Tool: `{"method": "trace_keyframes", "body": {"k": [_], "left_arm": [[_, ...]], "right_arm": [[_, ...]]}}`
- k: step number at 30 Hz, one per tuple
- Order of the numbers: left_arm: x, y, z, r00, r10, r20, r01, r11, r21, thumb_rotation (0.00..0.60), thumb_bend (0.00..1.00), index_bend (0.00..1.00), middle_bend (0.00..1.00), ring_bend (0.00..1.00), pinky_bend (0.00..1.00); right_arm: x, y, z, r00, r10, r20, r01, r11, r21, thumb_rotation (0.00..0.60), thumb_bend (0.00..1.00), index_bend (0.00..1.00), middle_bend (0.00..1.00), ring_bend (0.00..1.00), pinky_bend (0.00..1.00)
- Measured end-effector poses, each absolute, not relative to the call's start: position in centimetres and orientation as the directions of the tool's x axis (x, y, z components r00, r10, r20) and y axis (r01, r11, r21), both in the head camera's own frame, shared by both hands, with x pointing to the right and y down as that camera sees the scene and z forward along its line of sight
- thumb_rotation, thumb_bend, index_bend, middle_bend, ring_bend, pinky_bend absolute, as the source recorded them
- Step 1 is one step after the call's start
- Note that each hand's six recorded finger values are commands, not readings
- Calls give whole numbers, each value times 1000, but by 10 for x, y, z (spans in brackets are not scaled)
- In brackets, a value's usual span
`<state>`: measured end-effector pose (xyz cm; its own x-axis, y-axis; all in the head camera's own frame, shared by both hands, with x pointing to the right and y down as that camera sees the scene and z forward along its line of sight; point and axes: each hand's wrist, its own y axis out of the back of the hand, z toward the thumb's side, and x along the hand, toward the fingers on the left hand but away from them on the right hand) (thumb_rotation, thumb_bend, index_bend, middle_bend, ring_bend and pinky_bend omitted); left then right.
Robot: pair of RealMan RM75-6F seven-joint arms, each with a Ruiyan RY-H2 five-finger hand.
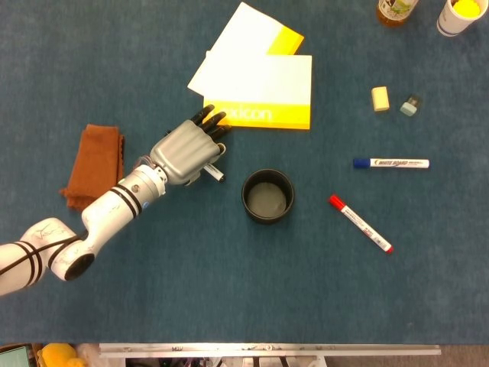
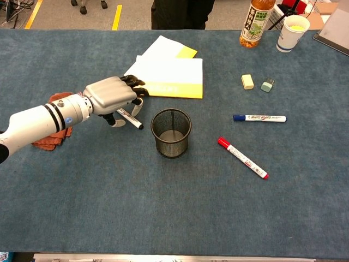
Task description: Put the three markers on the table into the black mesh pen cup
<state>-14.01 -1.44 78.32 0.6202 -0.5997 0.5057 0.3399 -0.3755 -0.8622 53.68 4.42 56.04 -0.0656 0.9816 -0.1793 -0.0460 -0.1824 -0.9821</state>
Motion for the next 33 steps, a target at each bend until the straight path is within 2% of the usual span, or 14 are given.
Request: {"method": "trace_keyframes", "body": {"k": [20,27,33], "left_arm": [[-131,-6,791,618,-591,518,379,-354,-855,600,253,536,143,0,13],[-129,-3,791,620,-586,522,381,-357,-853,600,253,588,143,0,13],[-130,-5,783,610,-592,527,320,-424,-847,600,253,628,162,0,13]], "right_arm": [[547,52,554,-86,983,-163,-36,-167,-985,600,258,123,181,87,248],[548,54,550,-87,984,-153,-32,-156,-987,600,259,123,181,88,248],[550,54,549,-89,985,-145,-28,-148,-989,600,258,123,181,88,247]]}}
